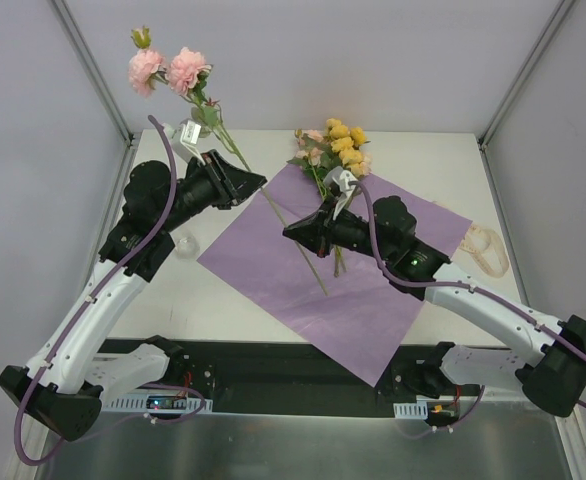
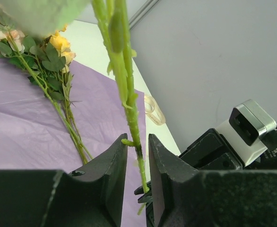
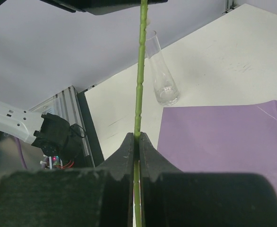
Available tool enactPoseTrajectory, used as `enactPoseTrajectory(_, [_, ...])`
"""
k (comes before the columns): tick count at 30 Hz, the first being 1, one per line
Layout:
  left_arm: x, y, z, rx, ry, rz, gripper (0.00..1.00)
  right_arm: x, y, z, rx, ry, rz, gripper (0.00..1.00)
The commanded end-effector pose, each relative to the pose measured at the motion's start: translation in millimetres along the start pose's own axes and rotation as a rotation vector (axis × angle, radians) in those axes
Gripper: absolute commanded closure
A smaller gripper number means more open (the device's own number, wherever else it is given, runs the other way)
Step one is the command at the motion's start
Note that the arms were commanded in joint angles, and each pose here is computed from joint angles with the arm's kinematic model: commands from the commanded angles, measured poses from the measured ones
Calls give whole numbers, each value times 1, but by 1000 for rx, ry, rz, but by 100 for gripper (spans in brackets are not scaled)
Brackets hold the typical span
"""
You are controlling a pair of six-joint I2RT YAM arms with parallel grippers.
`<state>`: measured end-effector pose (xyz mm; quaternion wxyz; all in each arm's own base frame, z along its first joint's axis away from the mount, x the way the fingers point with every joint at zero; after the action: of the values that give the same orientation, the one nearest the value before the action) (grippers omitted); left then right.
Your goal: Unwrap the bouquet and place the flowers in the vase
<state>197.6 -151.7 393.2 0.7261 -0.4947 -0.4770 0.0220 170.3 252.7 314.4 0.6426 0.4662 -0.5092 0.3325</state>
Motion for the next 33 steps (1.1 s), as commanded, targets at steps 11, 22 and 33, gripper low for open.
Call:
enactPoseTrajectory(11, [21, -16, 16, 10, -142, -157, 100, 6, -4, -14, -82, 67, 11, 49])
enactPoseTrajectory(22, [100, -42, 71, 467, -450, -537, 100, 6, -9, -8, -143, 84, 28, 27])
enactPoseTrajectory(33, [154, -52, 106, 765, -774, -617, 100, -2, -12, -20, -119, 123, 7, 28])
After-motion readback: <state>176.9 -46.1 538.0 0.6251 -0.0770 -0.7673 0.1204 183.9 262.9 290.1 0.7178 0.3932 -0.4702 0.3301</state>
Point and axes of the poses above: each gripper's point midway between its finger pads, its own z axis back along the fingers, its own y axis along the line the jaws close on, x = y × z, the point moved 10 cm from there along z, back along the fingers, and after that the axes turned 3 degrees about z, right-handed, at the moved point
